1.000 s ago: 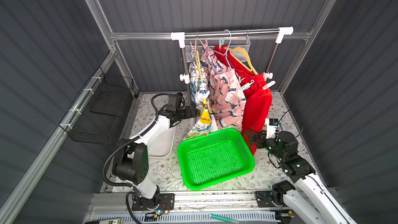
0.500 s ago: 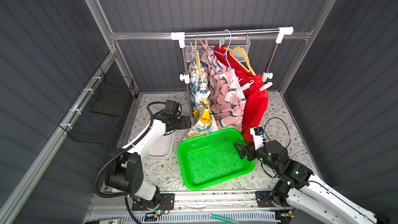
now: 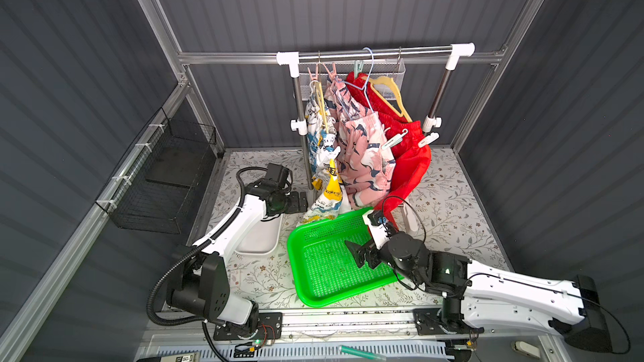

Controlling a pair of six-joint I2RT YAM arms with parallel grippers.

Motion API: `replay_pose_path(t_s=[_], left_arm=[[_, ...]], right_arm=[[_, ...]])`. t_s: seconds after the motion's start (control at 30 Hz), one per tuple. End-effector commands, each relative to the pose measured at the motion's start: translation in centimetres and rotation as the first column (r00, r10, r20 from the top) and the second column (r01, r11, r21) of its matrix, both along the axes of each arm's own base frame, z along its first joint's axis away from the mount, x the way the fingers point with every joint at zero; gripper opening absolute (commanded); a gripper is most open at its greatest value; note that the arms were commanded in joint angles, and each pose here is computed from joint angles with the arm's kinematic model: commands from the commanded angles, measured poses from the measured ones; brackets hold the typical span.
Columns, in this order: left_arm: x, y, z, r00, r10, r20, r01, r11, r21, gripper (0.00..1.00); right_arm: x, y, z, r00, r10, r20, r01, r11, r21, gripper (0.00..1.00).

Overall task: Remove the clothespins securing shorts to the hanger
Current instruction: Pick up the hanger from the clothesline.

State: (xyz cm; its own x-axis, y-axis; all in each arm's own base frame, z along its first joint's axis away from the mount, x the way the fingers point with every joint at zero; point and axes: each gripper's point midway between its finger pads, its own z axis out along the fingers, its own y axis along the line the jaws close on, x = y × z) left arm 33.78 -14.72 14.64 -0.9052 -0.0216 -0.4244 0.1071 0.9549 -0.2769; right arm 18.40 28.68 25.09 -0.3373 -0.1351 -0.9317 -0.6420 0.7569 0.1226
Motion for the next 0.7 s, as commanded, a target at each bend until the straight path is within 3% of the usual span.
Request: replay_pose_path(t_s=[0.0,0.27,0.43,0.67], left_arm=[[-0.9,-0.4,-1.0,0.998,-0.044,-0.038,0.044,0.999,-0.006,1.00],[-0.9,-1.0,-1.9,0.997,-0.060,-0.042,0.059,0.998,-0.032,1.00],[-1.4,-1.0,-2.9,0.996,-0.067,-0.053,0.065,0.997,-0.036,1.00],[-1.4,-1.4,-2.9,0.995,-0.088,-0.037,0.086,0.994,-0.061,1.00]], right_arm=[[-0.1,1.6,2.6,0.999,0.009,0.053,-0.012,0.998,0.055,0.99],[0.4,1.8,8.2,0.989,-0.039,0.140,0.017,0.987,0.158,0.99],[0.7,2.7,11.5,0.982,-0.042,0.186,0.011,0.986,0.168,0.99],[2.6,3.0,15.3,0.953,-0.149,0.264,0.104,0.979,0.177,0.99]])
